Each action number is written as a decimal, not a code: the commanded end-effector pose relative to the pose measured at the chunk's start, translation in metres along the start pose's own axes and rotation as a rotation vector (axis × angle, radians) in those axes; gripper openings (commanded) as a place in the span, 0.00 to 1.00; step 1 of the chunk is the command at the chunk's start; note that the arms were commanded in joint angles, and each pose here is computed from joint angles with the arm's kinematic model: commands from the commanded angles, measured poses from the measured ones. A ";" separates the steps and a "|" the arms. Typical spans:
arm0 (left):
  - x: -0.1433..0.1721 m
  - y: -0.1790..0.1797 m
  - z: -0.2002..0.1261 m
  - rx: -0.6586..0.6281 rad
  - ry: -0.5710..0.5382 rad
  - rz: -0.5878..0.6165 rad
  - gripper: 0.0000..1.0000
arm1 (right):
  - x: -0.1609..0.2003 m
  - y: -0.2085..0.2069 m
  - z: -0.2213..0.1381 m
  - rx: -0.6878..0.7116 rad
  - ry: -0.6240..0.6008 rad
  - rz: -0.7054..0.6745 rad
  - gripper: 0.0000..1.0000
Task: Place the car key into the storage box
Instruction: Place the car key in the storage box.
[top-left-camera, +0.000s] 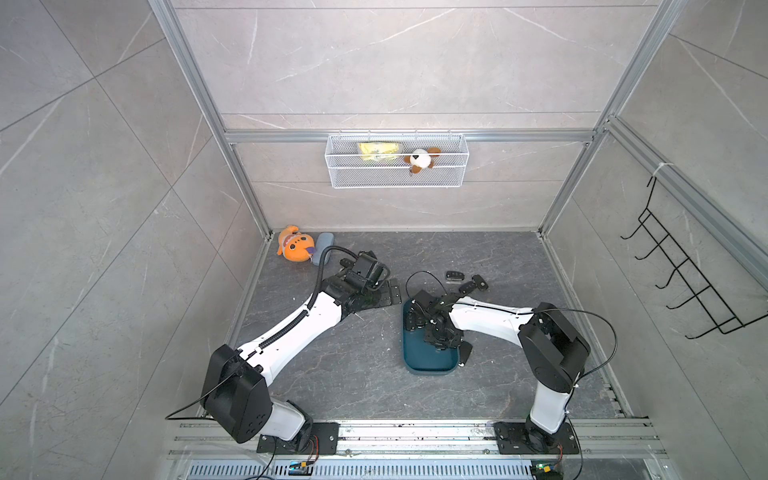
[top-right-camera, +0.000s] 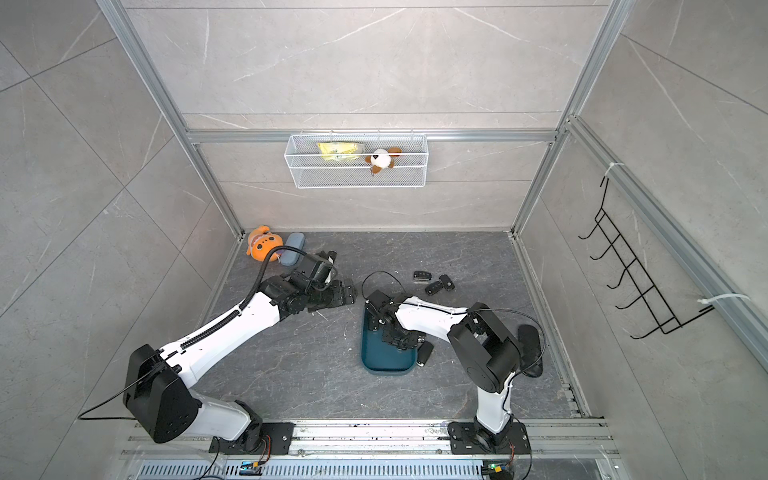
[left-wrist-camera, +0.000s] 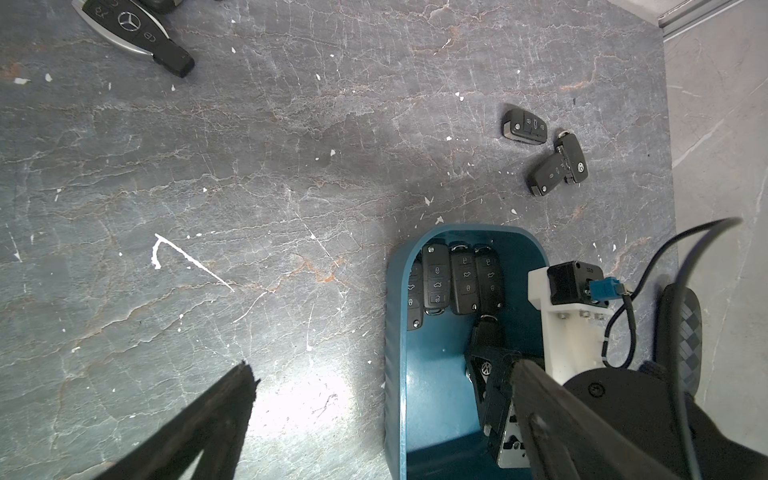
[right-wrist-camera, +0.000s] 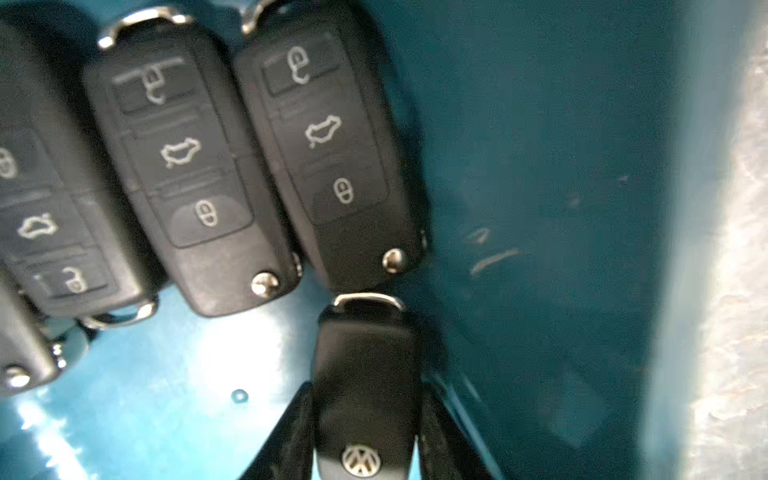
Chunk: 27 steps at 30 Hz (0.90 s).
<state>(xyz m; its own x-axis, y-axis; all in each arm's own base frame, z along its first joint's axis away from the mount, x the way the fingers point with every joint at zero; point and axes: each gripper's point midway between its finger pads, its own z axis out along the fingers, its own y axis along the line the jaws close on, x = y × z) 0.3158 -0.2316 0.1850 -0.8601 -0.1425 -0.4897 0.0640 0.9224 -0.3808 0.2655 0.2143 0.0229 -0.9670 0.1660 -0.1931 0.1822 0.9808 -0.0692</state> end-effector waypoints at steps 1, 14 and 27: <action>-0.006 -0.006 -0.006 0.028 -0.015 -0.004 1.00 | -0.002 -0.008 0.003 0.050 -0.001 -0.002 0.46; -0.007 -0.008 -0.005 0.038 -0.012 -0.004 1.00 | -0.009 -0.014 -0.010 0.094 -0.036 -0.028 0.45; -0.009 -0.009 -0.002 0.043 -0.005 -0.004 1.00 | -0.010 -0.019 -0.011 0.151 -0.046 -0.074 0.42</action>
<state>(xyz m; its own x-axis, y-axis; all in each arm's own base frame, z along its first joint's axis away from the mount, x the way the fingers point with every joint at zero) 0.3156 -0.2332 0.1817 -0.8697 -0.1400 -0.4732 0.0645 0.9184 -0.3903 0.2726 0.2026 0.0357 -0.9655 0.1117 -0.2350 0.1551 0.9723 -0.1750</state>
